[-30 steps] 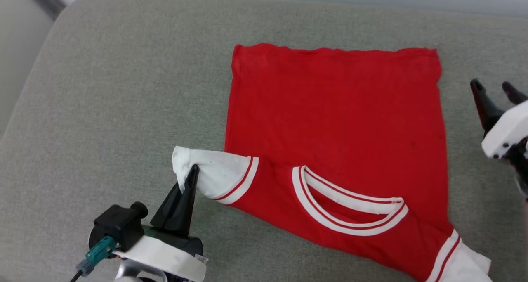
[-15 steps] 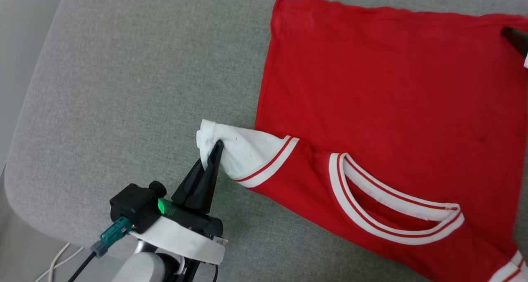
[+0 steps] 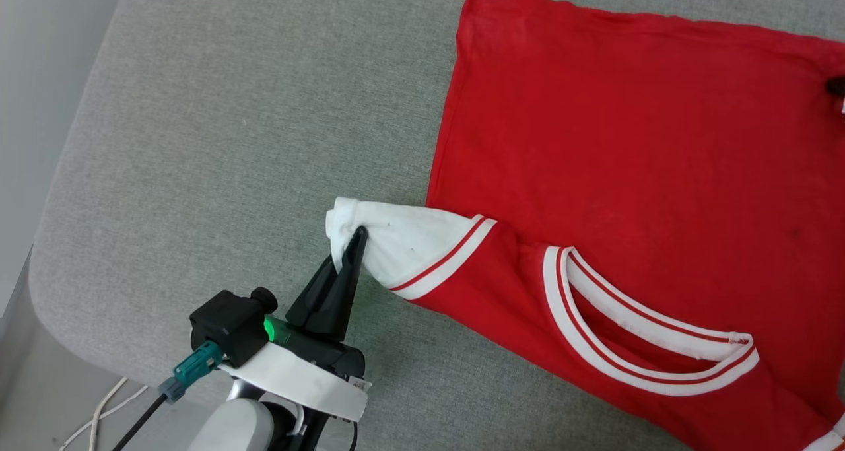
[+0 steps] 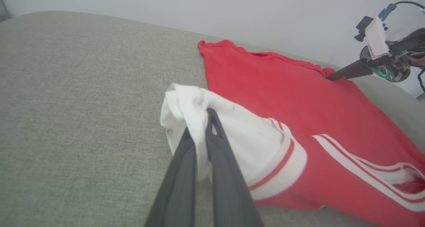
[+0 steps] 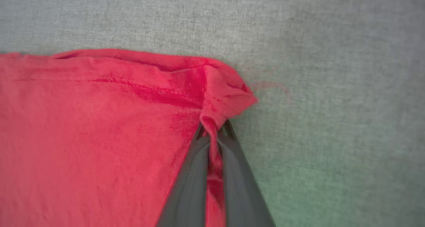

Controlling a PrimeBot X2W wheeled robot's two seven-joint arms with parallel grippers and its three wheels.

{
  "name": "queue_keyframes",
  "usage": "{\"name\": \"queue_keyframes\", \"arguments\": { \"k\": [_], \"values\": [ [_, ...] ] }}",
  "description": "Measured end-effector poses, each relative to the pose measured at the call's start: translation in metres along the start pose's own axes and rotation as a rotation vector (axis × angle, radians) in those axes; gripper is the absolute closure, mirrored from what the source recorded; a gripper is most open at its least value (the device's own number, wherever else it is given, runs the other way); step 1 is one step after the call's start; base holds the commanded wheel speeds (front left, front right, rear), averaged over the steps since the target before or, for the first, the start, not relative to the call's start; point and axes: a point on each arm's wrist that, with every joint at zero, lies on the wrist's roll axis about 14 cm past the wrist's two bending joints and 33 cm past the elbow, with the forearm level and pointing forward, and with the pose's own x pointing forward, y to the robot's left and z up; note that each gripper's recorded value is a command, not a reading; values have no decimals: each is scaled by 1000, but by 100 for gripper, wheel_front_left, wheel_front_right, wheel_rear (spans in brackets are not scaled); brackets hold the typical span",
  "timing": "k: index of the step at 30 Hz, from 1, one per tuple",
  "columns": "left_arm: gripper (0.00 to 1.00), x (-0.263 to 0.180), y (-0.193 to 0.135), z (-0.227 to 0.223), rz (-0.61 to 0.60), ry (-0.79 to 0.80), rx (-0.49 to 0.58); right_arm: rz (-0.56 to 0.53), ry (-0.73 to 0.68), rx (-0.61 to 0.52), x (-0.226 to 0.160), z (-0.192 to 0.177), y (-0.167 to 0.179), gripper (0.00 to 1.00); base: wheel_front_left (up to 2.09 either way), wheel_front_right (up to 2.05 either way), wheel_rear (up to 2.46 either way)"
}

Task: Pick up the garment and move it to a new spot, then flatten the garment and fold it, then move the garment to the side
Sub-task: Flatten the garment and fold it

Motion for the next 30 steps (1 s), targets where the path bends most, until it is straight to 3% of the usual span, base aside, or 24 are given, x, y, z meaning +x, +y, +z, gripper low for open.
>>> {"name": "queue_keyframes", "arguments": {
  "k": [6, 11, 17, 23, 30],
  "values": [
    [100, -9, 2, 13, 9, -38, 1, -53, -70, -60, -27, 12, -2, 100, 0, 0, 0],
    [100, -18, 1, 26, 4, -76, 10, -107, -203, -120, -78, 39, -10, 100, 0, 0, 0],
    [100, -21, -10, 34, -38, -97, 16, -157, -271, -130, -128, 20, -37, 100, 0, 0, 0],
    [100, -20, -20, 34, -67, -87, 14, -204, -278, -102, -167, -43, -72, 100, 0, 0, 0],
    [100, -14, -35, 33, -120, -75, 10, -253, -230, 35, -198, -161, -107, 100, 0, 0, 0]
  ]
}}
